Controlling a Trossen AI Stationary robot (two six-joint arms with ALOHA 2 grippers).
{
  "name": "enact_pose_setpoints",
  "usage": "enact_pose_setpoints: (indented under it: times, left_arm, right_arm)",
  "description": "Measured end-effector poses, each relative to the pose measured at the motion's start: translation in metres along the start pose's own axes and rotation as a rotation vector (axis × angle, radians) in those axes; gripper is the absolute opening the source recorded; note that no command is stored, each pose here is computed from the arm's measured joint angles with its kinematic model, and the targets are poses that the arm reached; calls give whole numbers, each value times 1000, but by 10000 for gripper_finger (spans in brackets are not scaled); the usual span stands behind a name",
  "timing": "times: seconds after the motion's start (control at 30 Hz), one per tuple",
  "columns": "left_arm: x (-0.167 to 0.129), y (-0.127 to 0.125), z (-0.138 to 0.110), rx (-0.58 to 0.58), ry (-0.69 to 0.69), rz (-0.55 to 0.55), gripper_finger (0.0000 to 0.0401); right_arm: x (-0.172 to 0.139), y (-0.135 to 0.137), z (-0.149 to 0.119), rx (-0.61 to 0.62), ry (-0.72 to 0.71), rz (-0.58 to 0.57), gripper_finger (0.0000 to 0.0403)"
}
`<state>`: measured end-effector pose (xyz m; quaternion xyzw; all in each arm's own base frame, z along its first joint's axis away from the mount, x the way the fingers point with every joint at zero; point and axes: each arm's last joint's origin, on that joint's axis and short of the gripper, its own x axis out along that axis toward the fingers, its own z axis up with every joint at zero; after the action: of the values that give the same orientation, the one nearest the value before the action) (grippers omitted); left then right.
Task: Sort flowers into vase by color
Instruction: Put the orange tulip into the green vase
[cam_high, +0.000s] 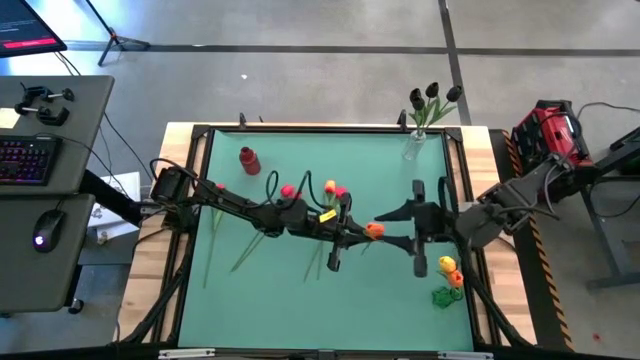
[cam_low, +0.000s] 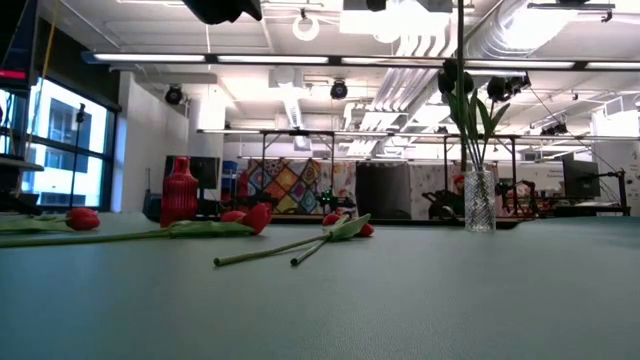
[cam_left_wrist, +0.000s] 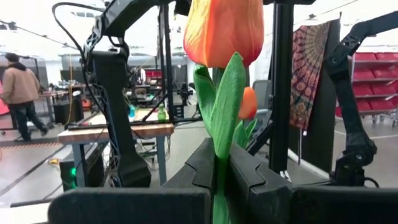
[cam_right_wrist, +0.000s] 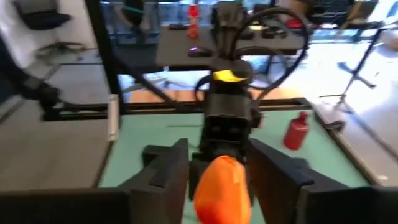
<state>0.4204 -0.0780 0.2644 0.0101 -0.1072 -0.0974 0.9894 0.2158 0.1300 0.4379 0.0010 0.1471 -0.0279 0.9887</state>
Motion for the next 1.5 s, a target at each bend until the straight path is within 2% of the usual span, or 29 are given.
enact_pose_setpoints:
  times: [0.23, 0.43, 0.6, 0.9, 1.1, 1.3, 1.5]
  left_arm:
    - [0, 0, -1, 4, 6, 1, 5]
    - [0, 0, -1, 9, 7, 4, 5]
    - [0, 1, -1, 12, 6, 5, 5]
    - [0, 3, 0, 12, 1, 17, 5]
    - [0, 4, 3, 19, -26, 23, 5]
    - [-1, 4, 11, 21, -91, 26, 5]
    - [-1, 3, 12, 20, -102, 25, 5]
  right_arm:
    - [3, -15, -8, 47, 109, -2, 233]
    - [12, -25, -6, 85, 145, 66, 240]
    - [14, -27, -6, 92, 151, 77, 206]
    - [13, -25, -6, 90, 153, 90, 82]
    - [2, -15, -7, 38, 119, 61, 24]
    - [-15, -6, -6, 9, 59, -13, 6]
    - [-12, 0, -6, -21, 28, -42, 21]
